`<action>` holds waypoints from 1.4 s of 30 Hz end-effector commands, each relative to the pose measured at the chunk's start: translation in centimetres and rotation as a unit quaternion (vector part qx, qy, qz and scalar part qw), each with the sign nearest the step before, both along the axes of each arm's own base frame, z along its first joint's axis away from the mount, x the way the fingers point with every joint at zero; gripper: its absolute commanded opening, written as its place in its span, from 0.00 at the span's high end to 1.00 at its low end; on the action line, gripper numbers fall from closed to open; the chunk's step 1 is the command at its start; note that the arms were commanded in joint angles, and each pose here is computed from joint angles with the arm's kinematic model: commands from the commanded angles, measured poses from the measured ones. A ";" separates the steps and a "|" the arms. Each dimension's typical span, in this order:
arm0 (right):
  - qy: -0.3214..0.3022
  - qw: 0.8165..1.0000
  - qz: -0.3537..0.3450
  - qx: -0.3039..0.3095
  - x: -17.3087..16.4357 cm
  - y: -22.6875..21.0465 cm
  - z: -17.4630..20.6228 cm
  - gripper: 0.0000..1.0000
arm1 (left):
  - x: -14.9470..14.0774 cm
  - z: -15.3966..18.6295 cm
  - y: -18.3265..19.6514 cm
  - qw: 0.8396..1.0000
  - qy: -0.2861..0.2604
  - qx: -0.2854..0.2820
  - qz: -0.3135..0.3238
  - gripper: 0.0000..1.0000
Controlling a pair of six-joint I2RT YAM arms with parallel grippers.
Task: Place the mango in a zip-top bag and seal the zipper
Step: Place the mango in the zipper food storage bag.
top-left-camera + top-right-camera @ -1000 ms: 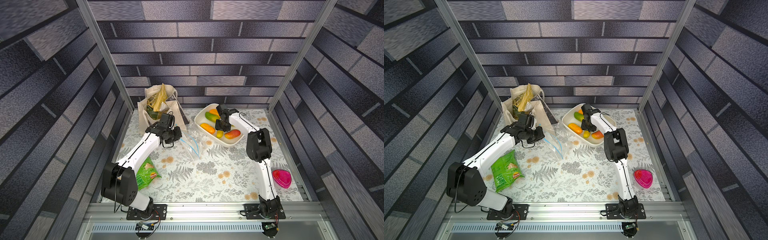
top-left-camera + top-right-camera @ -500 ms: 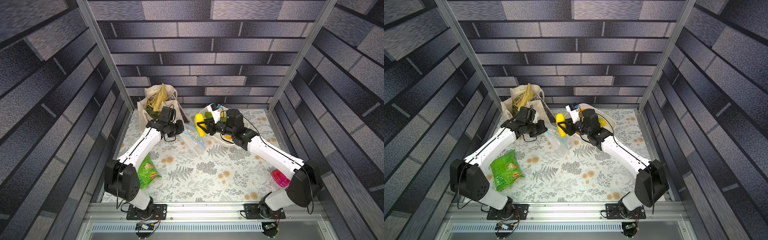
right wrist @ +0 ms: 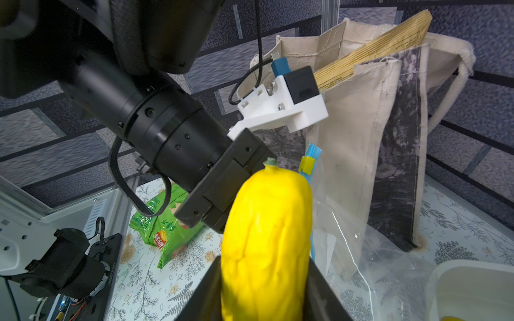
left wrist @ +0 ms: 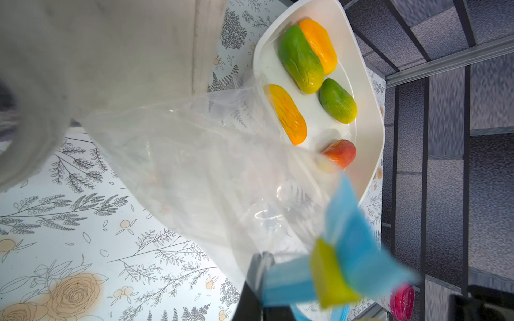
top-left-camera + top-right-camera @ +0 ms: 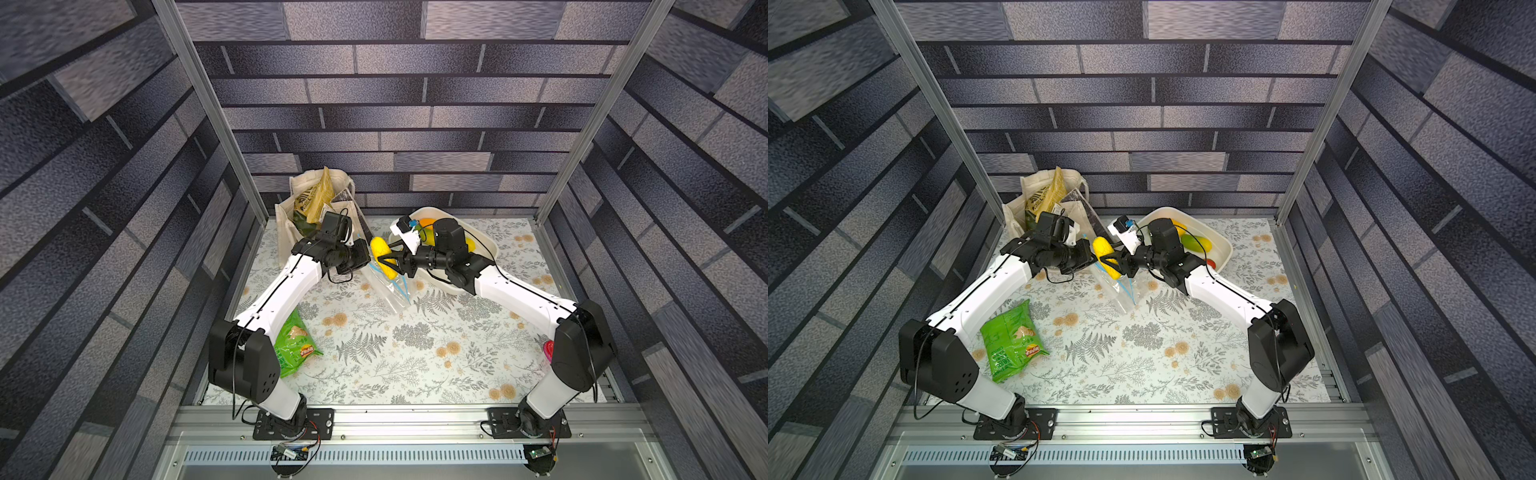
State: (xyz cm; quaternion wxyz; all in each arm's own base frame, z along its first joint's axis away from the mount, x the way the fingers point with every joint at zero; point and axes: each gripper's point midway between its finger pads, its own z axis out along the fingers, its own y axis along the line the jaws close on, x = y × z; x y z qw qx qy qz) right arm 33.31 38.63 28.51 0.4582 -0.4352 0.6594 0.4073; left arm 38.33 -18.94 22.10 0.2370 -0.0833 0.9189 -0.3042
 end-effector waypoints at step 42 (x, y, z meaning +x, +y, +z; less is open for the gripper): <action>0.086 0.989 0.039 -0.115 -1.5 0.3 -1.2 0.83 | -2.4 7.9 -2.9 0.994 -0.060 -0.059 -0.065 1.00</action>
